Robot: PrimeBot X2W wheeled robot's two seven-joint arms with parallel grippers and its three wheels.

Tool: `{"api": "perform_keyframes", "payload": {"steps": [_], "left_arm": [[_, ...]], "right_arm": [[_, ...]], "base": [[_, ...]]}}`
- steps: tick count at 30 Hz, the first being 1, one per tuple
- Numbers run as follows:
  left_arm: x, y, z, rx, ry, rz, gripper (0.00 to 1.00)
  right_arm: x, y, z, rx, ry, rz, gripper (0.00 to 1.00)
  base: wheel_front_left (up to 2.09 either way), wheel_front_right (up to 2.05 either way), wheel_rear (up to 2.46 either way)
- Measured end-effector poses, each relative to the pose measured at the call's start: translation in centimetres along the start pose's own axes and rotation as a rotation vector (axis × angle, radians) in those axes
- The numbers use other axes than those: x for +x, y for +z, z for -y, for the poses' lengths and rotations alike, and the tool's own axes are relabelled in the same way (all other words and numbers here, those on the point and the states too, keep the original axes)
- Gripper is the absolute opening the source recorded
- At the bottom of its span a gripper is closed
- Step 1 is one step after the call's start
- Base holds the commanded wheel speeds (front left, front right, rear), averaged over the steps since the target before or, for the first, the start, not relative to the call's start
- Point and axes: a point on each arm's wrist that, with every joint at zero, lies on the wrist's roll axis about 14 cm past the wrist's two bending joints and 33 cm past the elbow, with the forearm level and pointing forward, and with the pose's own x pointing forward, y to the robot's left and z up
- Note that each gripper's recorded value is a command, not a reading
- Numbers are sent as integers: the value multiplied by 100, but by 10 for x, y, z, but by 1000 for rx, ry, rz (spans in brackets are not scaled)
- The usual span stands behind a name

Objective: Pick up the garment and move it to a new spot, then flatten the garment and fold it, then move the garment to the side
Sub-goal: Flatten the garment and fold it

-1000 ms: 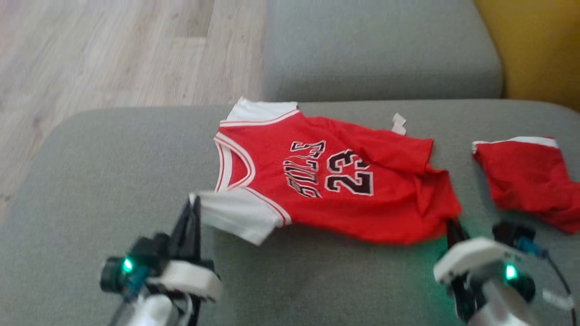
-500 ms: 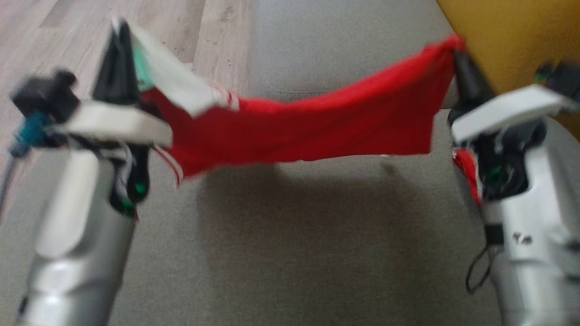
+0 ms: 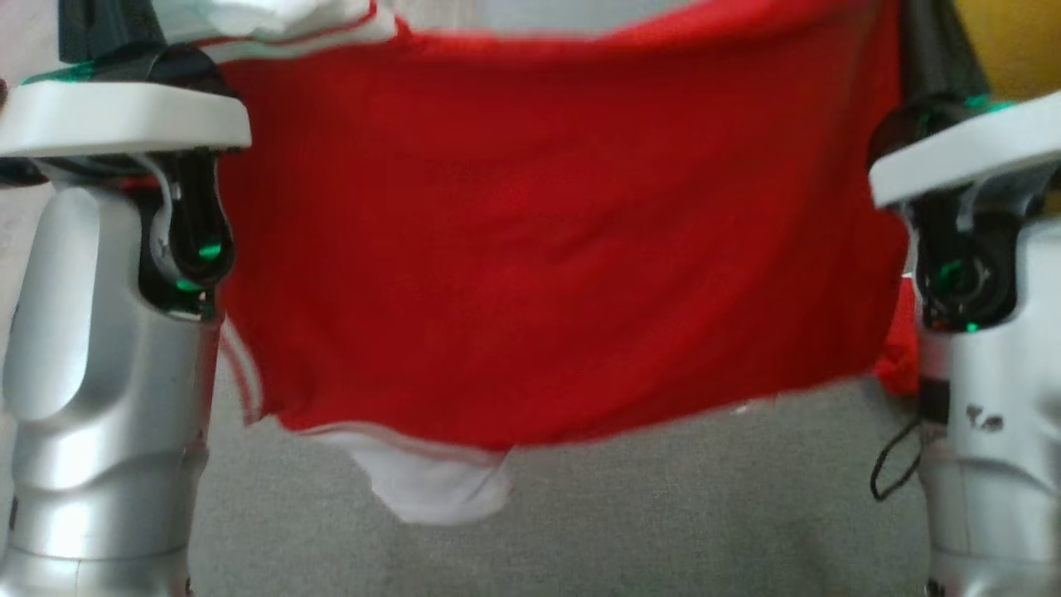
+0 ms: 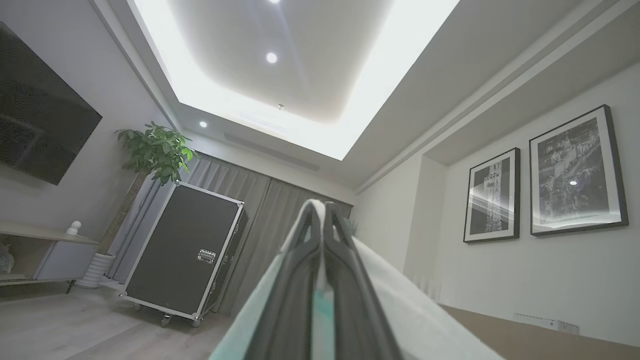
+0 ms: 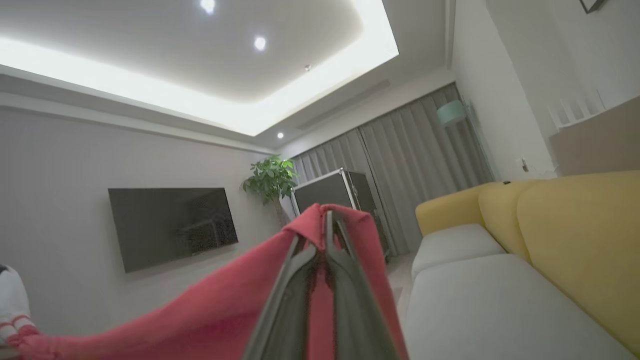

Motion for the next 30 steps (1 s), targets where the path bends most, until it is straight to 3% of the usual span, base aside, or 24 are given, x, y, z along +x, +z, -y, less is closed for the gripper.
{"api": "perform_keyframes", "payload": {"steps": [8, 11, 15, 20, 23, 30], "left_arm": [[5, -68, -40, 50, 80, -219, 0], [16, -109, -63, 115, 102, -329, 0], [69, -116, -80, 186, 111, -276, 0], [141, -99, -69, 210, 62, -86, 0], [147, -123, -74, 203, 59, -103, 0], [101, -191, -112, 204, 97, -299, 0]], "right_arm": [[7, -72, 38, -16, -93, -242, 0], [34, -94, 56, -36, -120, -307, 0], [95, -82, 71, -108, -121, -222, 0], [150, -63, 105, -158, -161, -35, 0], [152, -96, 124, -143, -196, -54, 0], [127, -191, 137, -81, -236, -275, 0]], "base": [[0, 0, 0], [0, 0, 0], [0, 0, 0], [0, 0, 0], [0, 0, 0], [0, 0, 0]]}}
